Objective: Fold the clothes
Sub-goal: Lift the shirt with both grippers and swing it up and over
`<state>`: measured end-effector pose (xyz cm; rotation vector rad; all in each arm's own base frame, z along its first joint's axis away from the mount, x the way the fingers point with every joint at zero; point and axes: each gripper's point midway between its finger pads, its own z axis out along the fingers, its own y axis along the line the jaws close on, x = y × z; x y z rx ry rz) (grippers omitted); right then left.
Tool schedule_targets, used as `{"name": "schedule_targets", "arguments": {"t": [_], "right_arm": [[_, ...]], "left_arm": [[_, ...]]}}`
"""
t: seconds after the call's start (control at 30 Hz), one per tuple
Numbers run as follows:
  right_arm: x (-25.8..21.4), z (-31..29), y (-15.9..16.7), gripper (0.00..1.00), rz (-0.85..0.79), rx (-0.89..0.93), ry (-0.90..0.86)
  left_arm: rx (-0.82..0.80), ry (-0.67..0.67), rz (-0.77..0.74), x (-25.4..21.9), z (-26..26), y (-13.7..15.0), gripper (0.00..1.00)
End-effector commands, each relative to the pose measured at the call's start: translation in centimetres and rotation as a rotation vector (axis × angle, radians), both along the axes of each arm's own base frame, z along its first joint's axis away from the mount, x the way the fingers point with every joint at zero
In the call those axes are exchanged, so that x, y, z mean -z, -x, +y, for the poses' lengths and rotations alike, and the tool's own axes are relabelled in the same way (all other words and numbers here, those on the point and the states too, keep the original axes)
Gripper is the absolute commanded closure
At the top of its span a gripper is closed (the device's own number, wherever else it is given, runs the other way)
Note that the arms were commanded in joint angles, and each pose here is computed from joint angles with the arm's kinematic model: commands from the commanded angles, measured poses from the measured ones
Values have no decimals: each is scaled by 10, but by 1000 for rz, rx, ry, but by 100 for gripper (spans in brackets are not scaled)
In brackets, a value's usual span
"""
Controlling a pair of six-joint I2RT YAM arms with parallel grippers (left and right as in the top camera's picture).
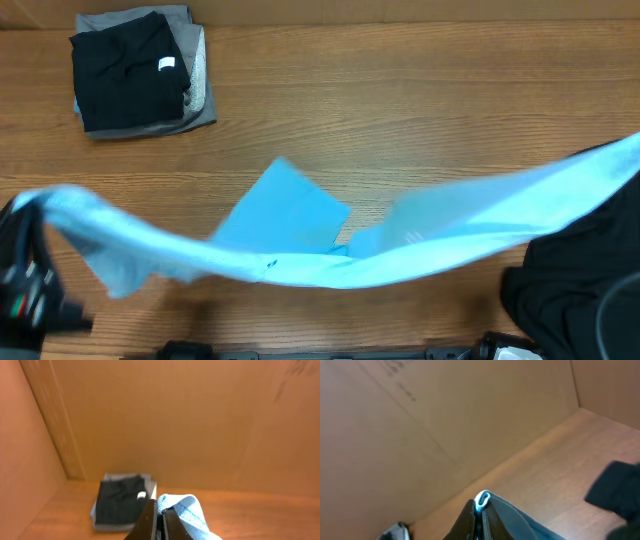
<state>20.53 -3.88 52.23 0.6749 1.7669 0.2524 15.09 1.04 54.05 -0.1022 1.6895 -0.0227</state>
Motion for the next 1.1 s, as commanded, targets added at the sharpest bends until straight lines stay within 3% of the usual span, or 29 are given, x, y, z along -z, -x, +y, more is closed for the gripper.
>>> {"name": "schedule_targets", "arguments": {"t": [0.0,0.23,0.37,0.47,0.53,0.63,0.8,0.9,1.07], "right_arm": [[26,-19,-45,96,122,52,0],[75,-36,-154,96,251,19,-35],[93,-30,-215,96,226,-81,-77],[82,-12,-247,96,129,-215,-109],[60,-11,-249,96,51,-248,-101],[4,-29,-224,96,-77,-201,-53],[-68,-49,-156,96,-217,-110,22],[-62,-48,-139,96,-171,-103,40],[-4,-48,-151,96,30,-112,-56]], "left_arm": [[-58,-30,170,35,0,-71,96],[-46,-86,380,103,-21,-220,96],[-25,-128,393,136,-33,-297,96],[-26,-122,335,136,-39,-338,96],[-25,-120,277,113,-40,-345,96],[-20,-162,141,47,-38,-327,96],[-31,-189,-58,-53,-26,-252,96],[-4,-188,-47,-59,-27,-227,96],[32,-172,168,-1,-33,-238,96]]}}
